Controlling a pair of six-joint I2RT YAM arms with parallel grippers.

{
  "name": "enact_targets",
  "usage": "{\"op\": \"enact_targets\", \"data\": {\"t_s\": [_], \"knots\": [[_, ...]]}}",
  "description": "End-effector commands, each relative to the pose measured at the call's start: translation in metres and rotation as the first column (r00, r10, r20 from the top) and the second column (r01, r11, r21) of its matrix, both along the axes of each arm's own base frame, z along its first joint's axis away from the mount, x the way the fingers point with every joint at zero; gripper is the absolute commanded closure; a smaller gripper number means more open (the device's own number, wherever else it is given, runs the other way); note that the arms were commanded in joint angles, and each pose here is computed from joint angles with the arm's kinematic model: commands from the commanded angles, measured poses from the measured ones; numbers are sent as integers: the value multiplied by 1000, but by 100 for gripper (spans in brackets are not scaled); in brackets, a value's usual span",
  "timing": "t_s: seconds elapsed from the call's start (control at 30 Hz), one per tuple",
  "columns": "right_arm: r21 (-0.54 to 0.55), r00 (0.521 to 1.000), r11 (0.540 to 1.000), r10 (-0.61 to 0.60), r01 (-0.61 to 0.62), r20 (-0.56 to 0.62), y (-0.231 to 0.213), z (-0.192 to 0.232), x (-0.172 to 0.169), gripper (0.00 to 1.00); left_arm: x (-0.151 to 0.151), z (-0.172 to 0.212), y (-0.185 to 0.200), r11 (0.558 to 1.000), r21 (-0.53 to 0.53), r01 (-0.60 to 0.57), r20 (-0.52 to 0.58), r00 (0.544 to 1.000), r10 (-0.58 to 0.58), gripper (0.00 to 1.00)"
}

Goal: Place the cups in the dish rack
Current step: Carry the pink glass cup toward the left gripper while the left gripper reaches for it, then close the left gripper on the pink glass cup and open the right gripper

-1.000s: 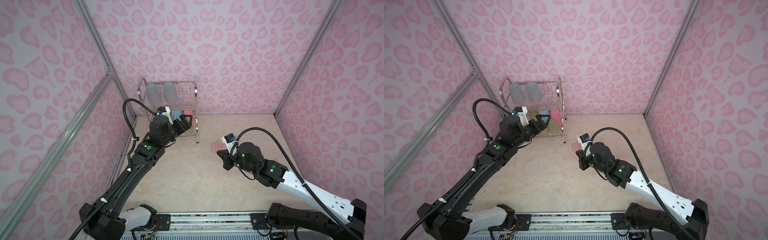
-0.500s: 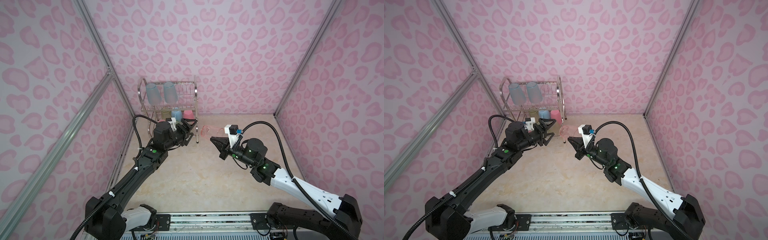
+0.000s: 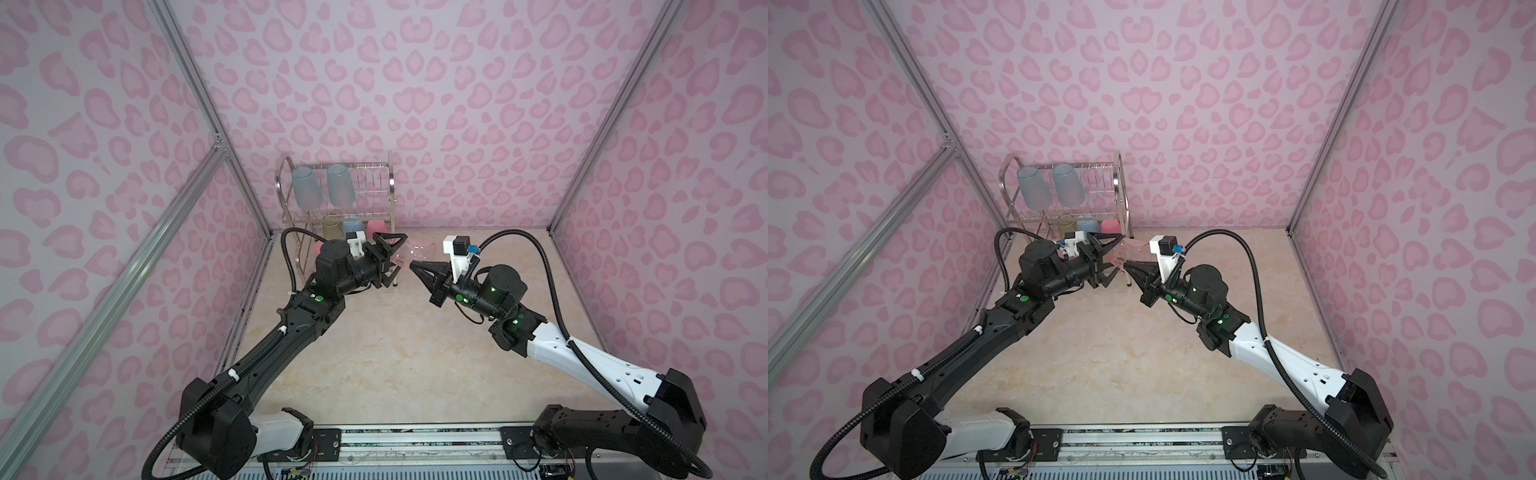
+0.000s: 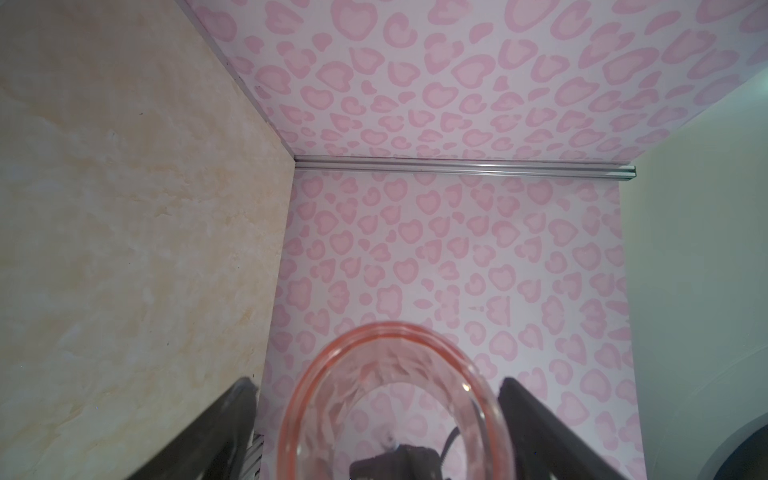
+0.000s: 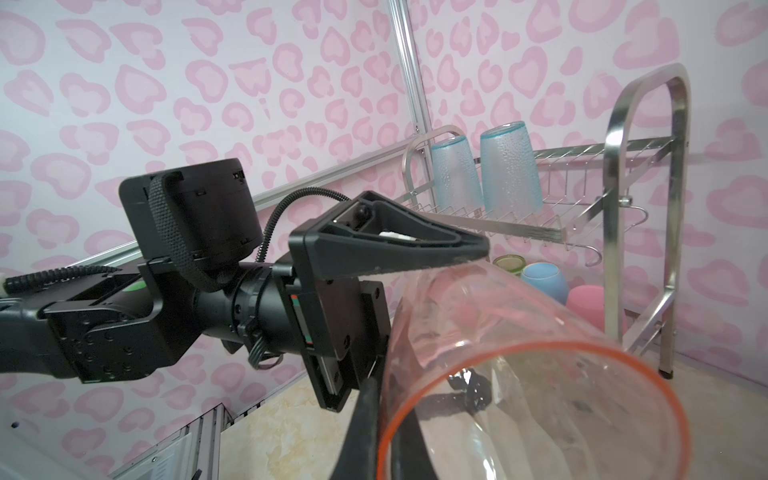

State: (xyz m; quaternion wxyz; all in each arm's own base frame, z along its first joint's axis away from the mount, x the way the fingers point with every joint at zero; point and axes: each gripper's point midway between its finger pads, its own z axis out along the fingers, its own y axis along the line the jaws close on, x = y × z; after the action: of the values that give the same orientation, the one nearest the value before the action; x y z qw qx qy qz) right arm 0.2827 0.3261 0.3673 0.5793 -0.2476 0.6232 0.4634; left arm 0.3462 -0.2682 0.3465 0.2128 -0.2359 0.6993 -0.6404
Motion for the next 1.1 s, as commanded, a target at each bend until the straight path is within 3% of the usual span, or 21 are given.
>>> {"op": "enact_targets", "data": {"t_s": [0.0, 0.37, 0.6, 0.77, 0.97, 1.07], "knots": [[49, 999, 999, 20, -21, 27, 2, 13, -1, 100, -2, 21, -7, 998, -49, 30, 63, 998, -27, 9], [74, 1000, 997, 25, -25, 6, 0, 11, 5, 100, 6, 16, -6, 999, -38, -7, 70, 997, 10, 26], [86, 1000, 996, 27, -25, -17, 2, 8, 8, 99, 10, 13, -3, 999, -12, -50, 91, 995, 50, 31], [94, 999, 996, 14, -10, -38, 1, 4, 12, 86, 14, 8, 1, 994, 50, -93, 124, 989, 86, 33], [93, 999, 996, 0, 4, -43, -1, 3, 13, 54, 16, 2, -1, 985, 120, -120, 163, 982, 100, 36], [75, 999, 997, -30, 34, -45, -7, 2, 14, 46, 16, 2, 1, 977, 162, -141, 198, 974, 108, 37]]}}
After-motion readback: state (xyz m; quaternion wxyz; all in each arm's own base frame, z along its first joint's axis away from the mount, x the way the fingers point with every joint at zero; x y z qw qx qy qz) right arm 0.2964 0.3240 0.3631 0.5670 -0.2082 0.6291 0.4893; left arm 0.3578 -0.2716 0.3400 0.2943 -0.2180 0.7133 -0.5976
